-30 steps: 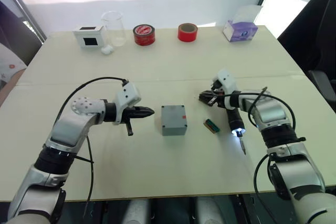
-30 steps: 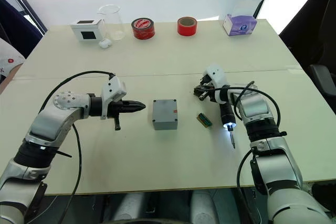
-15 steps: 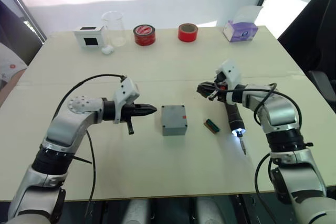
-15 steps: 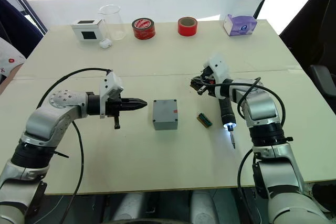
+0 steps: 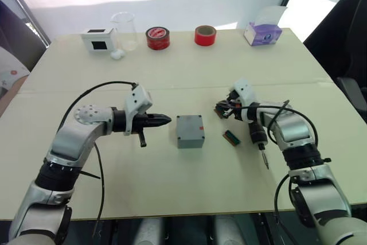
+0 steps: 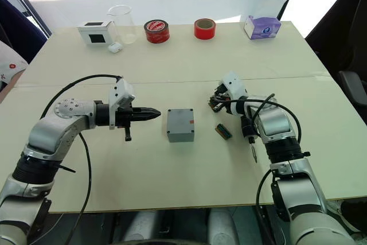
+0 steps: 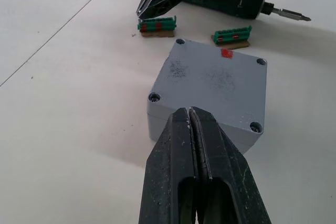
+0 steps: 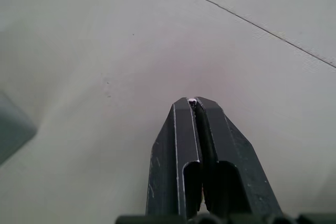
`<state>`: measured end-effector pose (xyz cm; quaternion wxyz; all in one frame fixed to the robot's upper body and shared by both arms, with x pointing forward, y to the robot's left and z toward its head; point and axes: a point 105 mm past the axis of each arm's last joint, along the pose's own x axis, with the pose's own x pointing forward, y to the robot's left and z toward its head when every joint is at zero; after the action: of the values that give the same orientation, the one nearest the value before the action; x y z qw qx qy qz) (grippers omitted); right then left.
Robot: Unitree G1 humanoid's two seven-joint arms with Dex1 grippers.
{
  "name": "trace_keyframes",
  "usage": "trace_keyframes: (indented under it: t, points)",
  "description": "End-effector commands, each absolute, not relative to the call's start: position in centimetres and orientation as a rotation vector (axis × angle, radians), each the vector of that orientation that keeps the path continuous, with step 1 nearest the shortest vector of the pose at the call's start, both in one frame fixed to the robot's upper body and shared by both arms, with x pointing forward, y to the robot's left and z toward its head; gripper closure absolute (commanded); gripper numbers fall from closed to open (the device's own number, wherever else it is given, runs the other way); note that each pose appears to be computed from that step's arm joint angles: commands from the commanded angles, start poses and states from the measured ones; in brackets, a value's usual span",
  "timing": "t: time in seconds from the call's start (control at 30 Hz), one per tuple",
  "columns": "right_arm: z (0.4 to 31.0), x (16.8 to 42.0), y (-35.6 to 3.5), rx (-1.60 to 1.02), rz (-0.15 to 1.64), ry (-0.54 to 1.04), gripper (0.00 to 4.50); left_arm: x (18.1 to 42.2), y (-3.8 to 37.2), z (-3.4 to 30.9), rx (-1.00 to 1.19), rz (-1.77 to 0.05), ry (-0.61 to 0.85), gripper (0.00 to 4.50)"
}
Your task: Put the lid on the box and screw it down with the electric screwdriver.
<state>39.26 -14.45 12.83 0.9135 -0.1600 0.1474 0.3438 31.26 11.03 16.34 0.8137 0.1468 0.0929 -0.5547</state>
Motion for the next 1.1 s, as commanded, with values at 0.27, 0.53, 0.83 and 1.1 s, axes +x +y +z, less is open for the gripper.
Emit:
trace_keyframes:
  t: [0.27, 0.53, 0.83, 1.1]
  points:
    - [17.1, 39.6, -13.9, -0.181, 0.727, 0.200, 4.48, 31.2, 11.0, 16.7, 0.337, -1.183, 0.175, 4.50]
    - [19.2, 38.6, -13.2, -0.208, 0.766, 0.111, 4.48, 31.1, 11.4, 16.9, 0.334, -1.172, 0.174, 4.50]
    - [19.1, 33.5, -10.7, -0.235, 0.958, 0.086, 4.48, 30.1, 11.8, 17.3, 0.327, -1.190, 0.187, 4.50]
    - [17.3, 32.8, -9.2, -0.255, 0.986, 0.115, 4.48, 30.1, 11.8, 17.4, 0.323, -1.187, 0.197, 4.50]
